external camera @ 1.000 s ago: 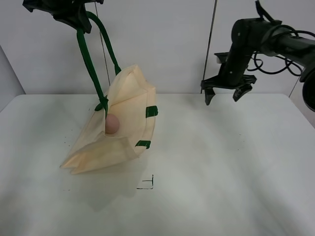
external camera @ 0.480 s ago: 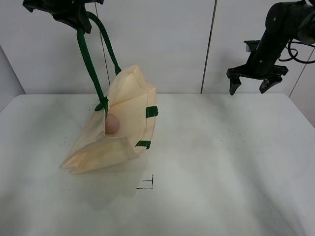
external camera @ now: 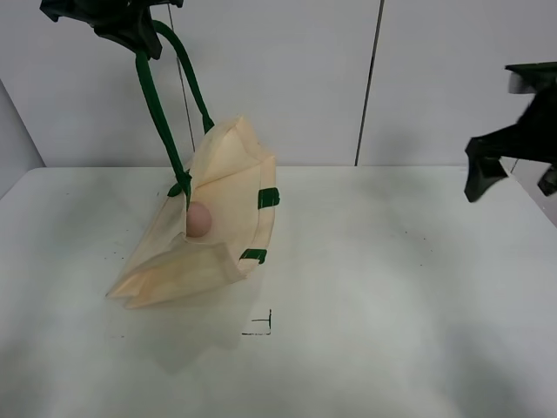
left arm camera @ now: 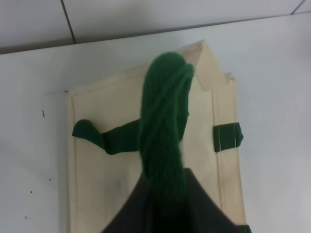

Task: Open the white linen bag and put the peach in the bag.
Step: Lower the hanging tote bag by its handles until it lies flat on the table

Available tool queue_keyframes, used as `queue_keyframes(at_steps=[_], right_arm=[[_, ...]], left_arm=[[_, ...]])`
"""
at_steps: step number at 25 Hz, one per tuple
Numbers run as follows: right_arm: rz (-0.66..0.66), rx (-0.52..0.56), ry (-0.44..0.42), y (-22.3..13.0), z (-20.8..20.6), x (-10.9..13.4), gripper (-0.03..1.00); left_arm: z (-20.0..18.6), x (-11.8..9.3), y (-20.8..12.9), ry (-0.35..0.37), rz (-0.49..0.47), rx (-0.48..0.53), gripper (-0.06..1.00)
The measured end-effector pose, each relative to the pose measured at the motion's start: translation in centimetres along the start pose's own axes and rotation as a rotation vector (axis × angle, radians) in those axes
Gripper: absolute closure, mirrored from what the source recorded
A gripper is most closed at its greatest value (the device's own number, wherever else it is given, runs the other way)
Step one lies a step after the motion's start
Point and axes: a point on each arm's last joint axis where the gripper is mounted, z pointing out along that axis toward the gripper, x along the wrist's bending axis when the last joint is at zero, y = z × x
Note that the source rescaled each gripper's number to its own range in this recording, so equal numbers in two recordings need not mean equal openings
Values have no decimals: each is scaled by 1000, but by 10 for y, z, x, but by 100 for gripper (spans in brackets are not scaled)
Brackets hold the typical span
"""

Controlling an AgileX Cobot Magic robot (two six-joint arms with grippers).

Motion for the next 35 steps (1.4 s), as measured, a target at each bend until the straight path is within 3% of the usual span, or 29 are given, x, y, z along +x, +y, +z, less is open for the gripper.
queue_keyframes(at_steps=[7, 15, 18, 21, 28, 35], right_arm=[[0, -105, 2, -140, -27, -3, -3], [0, -556, 11, -249, -27, -5, -3], [-1, -753, 8, -269, -35, -6, -3], [-1, -841, 5, -283, -35, -6, -3], [-2, -860, 2, -286, -35, -7, -3], [-2, -860, 2, -286, -35, -7, -3]], left_arm=[[0, 0, 0, 0, 0, 0, 94], [0, 0, 0, 0, 0, 0, 94], [0, 0, 0, 0, 0, 0, 94], [0, 0, 0, 0, 0, 0, 94], [12, 1, -7, 7, 0, 47, 94], [71, 5, -39, 16, -6, 160, 94]])
